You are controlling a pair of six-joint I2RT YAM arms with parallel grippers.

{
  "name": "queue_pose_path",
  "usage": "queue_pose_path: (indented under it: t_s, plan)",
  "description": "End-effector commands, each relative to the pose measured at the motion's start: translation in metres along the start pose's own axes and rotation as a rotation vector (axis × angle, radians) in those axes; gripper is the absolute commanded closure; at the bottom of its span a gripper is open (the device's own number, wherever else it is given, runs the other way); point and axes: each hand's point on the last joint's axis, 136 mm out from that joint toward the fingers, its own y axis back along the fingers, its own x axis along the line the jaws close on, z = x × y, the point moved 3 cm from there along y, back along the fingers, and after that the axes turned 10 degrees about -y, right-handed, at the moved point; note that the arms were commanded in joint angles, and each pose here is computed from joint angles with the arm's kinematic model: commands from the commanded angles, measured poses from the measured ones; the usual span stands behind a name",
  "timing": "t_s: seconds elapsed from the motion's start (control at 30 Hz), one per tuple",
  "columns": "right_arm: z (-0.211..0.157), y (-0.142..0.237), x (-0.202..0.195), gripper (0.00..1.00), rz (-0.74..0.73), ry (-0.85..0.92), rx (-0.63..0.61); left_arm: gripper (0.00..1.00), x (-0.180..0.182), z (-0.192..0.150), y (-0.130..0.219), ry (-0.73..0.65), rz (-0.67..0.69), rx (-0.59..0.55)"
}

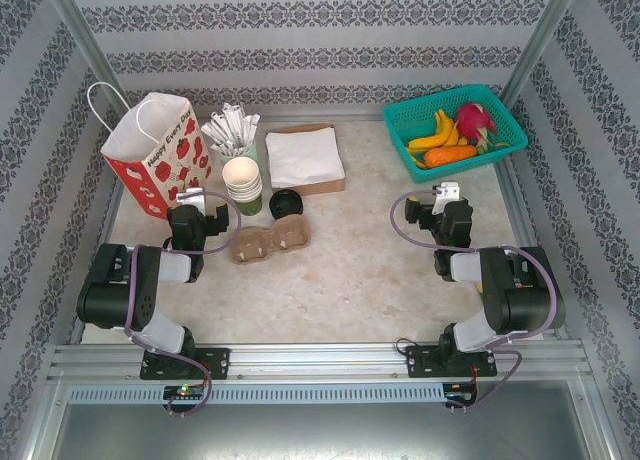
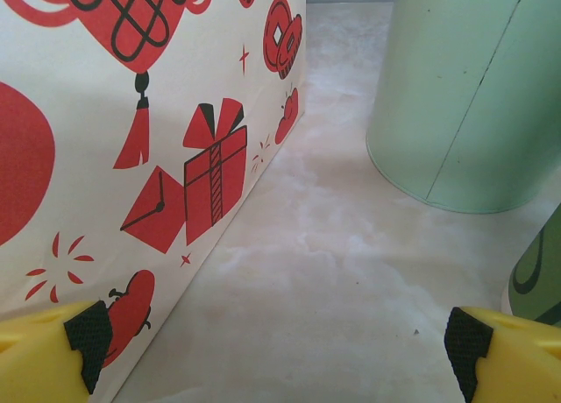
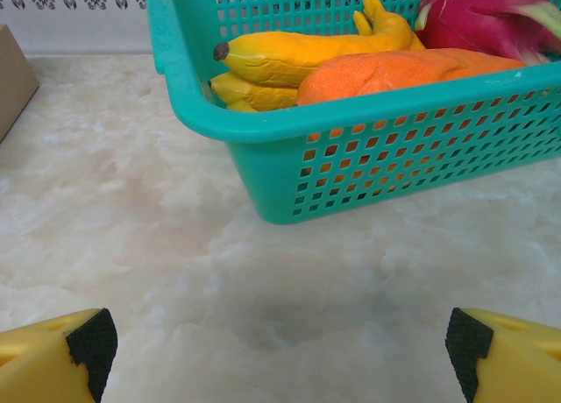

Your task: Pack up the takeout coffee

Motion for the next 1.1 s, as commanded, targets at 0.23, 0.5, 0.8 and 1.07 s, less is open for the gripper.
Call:
queue_pose_path:
  t_s: [0.23, 0.5, 0.8, 1.07]
  plan:
    - [0.010, -0.001, 0.003, 0.02, 0.015, -0.008, -0.026, 0.01, 0.000, 0.010, -0.001, 0.006, 0.004, -0.034]
    - [0.029, 0.008, 0.010, 0.02, 0.031, -0.002, -0.024, 0.01, 0.008, 0.024, 0.010, 0.013, 0.033, -0.021]
    - [0.064, 0.029, 0.020, 0.02, -0.014, -0.130, 0.049, 0.01, 0.031, 0.053, 0.052, 0.168, 0.114, -0.044]
    - [0.099, 0.043, 0.061, 0.02, 0.061, -0.434, 0.063, 0.01, 0.044, 0.066, 0.080, 0.483, 0.161, 0.087]
